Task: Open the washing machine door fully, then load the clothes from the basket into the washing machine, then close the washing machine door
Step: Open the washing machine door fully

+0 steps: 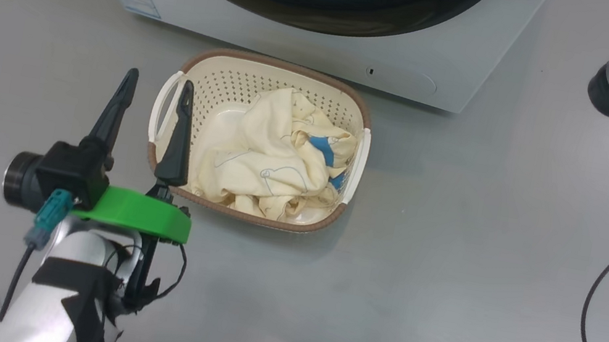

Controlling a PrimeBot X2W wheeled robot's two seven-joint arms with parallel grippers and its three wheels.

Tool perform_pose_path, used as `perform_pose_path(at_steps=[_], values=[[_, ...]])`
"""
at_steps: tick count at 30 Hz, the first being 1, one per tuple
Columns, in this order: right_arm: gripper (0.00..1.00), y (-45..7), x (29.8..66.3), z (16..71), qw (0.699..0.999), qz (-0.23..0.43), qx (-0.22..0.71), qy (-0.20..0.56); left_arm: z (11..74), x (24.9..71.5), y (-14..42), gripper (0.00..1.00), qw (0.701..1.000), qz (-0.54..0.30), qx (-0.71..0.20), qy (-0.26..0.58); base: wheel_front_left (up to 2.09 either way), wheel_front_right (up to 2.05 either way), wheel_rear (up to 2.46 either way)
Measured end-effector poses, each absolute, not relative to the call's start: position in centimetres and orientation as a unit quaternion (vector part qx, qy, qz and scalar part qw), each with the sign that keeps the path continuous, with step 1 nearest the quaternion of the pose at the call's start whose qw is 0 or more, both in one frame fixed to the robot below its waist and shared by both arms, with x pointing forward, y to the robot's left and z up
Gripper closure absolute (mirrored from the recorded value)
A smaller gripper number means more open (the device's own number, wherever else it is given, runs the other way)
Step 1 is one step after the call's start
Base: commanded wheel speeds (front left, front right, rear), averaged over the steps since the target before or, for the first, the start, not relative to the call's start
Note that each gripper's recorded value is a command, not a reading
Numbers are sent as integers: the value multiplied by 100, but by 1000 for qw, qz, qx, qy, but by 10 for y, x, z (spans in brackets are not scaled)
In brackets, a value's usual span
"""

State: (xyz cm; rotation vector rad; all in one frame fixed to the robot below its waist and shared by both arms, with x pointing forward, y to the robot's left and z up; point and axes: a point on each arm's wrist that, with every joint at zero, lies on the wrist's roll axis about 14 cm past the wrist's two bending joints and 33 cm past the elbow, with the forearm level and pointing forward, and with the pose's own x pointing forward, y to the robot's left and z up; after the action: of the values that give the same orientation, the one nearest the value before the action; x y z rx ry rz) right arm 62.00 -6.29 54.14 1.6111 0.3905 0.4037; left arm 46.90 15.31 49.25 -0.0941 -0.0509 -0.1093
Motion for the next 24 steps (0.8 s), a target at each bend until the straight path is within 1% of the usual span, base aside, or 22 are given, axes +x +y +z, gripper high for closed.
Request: perform_pose_path(at_steps=[2, 4, 9, 24], values=[[100, -49, 625, 543, 657, 191, 705, 187, 489, 468, 153, 0, 997, -55, -50, -20, 0, 0, 0], [100, -32, 632, 546, 663, 204, 690, 204, 486, 466, 152, 0, 997, -56, -55, -16, 0, 0, 0], [100, -12, 643, 551, 669, 219, 675, 222, 488, 468, 152, 0, 997, -54, -55, -18, 0, 0, 0], [100, 12, 669, 536, 704, 216, 617, 276, 478, 469, 159, 0, 998, -42, -50, -4, 0, 0, 0]])
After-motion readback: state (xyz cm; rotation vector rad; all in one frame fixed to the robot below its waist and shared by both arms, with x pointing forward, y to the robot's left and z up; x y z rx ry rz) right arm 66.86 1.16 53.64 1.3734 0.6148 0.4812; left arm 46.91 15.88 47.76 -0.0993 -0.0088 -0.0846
